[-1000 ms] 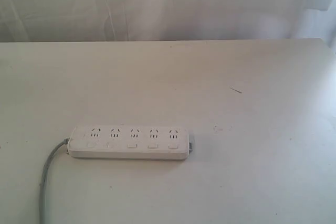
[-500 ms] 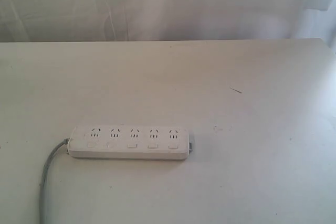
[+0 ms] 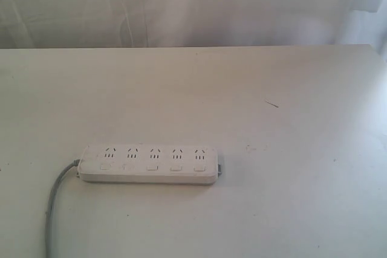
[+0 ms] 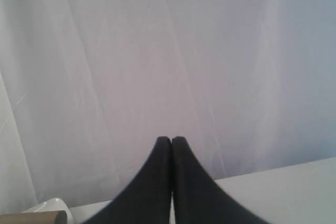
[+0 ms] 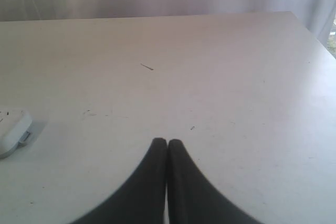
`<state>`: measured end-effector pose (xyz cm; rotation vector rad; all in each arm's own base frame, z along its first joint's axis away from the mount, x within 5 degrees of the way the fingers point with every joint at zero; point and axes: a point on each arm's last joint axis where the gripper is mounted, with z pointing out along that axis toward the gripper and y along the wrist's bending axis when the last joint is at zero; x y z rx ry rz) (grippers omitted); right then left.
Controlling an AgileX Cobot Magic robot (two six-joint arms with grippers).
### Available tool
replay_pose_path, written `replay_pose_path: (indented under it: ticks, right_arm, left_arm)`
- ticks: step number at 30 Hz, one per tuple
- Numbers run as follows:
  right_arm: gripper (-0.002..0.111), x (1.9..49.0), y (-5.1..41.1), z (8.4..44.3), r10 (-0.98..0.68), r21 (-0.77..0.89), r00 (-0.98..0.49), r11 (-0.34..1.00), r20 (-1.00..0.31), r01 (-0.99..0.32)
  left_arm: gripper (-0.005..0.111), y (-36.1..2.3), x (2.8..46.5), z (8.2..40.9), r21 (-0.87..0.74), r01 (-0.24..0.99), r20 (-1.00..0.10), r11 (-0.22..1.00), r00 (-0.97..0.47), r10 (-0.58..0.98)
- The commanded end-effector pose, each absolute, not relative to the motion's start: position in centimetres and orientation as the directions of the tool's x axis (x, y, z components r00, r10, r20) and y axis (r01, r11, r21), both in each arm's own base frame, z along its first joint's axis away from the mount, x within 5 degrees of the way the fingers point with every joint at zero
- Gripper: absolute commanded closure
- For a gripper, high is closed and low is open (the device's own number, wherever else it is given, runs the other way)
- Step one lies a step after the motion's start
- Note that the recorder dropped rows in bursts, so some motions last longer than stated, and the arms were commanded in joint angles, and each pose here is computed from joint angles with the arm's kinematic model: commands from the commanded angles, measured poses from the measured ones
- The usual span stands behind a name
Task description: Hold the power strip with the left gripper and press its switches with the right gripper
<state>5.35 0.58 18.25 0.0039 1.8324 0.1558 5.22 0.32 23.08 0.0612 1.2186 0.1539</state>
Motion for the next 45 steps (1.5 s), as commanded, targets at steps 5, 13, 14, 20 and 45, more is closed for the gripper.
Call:
replay_pose_path:
  ticks: [5, 13, 14, 20, 45]
  right_arm:
    - [0.108, 5.3, 0.6, 18.3, 0.080, 0.104, -0.255, 0.991, -0.964, -0.080]
    - [0.108, 5.3, 0.6, 18.3, 0.080, 0.104, -0.255, 0.991, -0.964, -0.080]
    - [0.108, 5.3, 0.6, 18.3, 0.080, 0.104, -0.255, 0.991, -0.964, -0.080]
    - [0.108, 5.3, 0.6, 18.3, 0.080, 0.104, -0.255, 0.991, -0.964, -0.080]
    - [0.108, 5.6, 0.6, 20.7, 0.036, 0.034, 0.014, 0.994, -0.999, -0.108]
  left_arm:
    - [0.107, 0.3, 5.1, 23.1, -0.394, 0.114, -0.846, 0.912, 0.345, -0.408]
    - [0.107, 0.4, 5.1, 23.2, -0.413, 0.123, -0.835, 0.902, 0.345, -0.429]
    - [0.107, 0.4, 5.1, 23.2, -0.410, 0.122, -0.836, 0.904, 0.346, -0.426]
    - [0.107, 0.4, 5.1, 23.2, -0.412, 0.122, -0.835, 0.903, 0.346, -0.428]
    - [0.107, 0.3, 5.3, 22.6, -0.417, 0.103, -0.856, 0.903, 0.289, -0.428]
